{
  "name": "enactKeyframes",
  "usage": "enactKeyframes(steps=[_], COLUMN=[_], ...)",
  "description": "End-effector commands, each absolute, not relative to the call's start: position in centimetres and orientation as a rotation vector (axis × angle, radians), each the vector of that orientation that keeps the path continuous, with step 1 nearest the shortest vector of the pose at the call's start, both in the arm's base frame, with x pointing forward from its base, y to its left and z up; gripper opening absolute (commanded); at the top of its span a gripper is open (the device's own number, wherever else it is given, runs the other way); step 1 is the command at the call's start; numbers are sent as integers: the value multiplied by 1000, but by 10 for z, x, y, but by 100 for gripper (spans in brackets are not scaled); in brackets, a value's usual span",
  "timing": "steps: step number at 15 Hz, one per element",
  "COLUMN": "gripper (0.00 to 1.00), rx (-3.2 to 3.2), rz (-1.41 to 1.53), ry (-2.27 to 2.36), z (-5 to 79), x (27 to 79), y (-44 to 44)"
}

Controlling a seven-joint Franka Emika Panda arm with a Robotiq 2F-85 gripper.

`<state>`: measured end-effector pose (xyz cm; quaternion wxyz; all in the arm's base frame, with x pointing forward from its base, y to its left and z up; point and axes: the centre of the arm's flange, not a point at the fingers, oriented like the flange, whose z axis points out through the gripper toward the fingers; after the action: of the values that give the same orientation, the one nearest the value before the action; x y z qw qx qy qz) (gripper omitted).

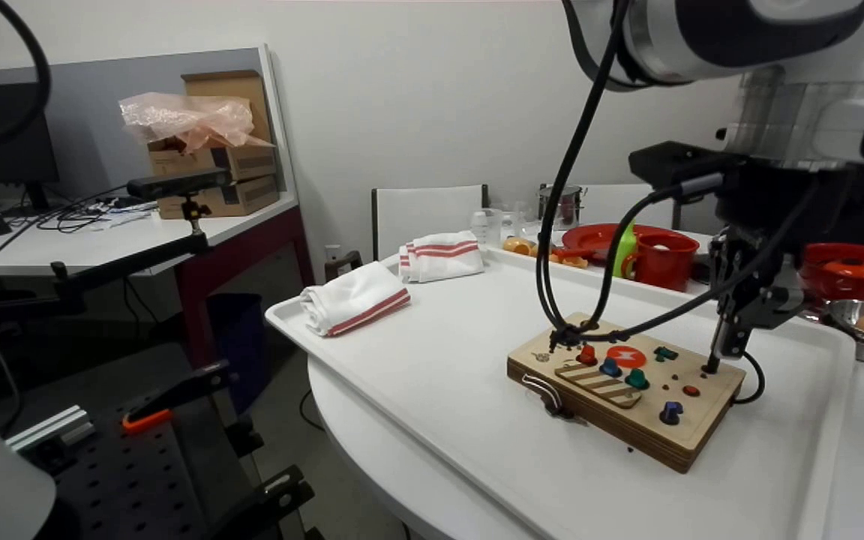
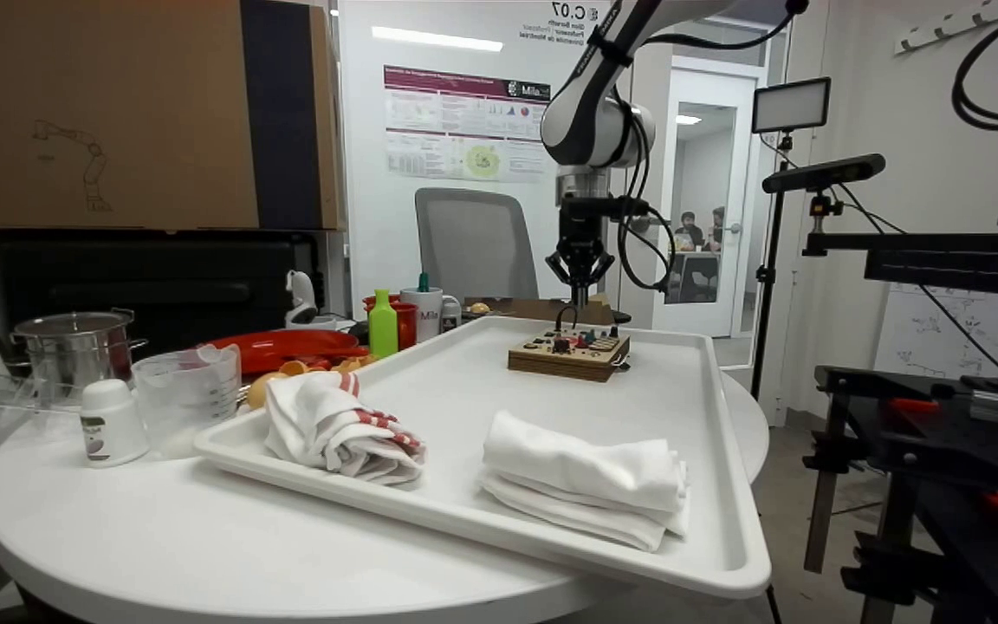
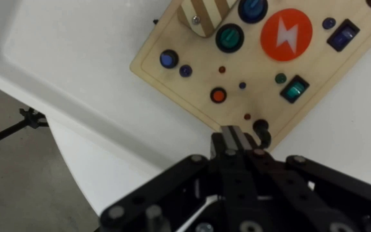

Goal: Press the orange button on the object on the table

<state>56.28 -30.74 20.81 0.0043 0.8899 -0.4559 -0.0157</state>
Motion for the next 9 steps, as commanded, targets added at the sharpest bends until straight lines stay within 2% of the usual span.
enactKeyframes(steps=[1,5,6,7,9], gripper=[0,0,3,21,31], rx=[2872,3010,3030,3057,3090], rz=[-23,25,34,52,86], ry=[-1365,-1006,-922,-840,-678], z=[263,295,299,304,312], x=[549,533,528,522,513], y=[-298,-276,-273,-269,-264])
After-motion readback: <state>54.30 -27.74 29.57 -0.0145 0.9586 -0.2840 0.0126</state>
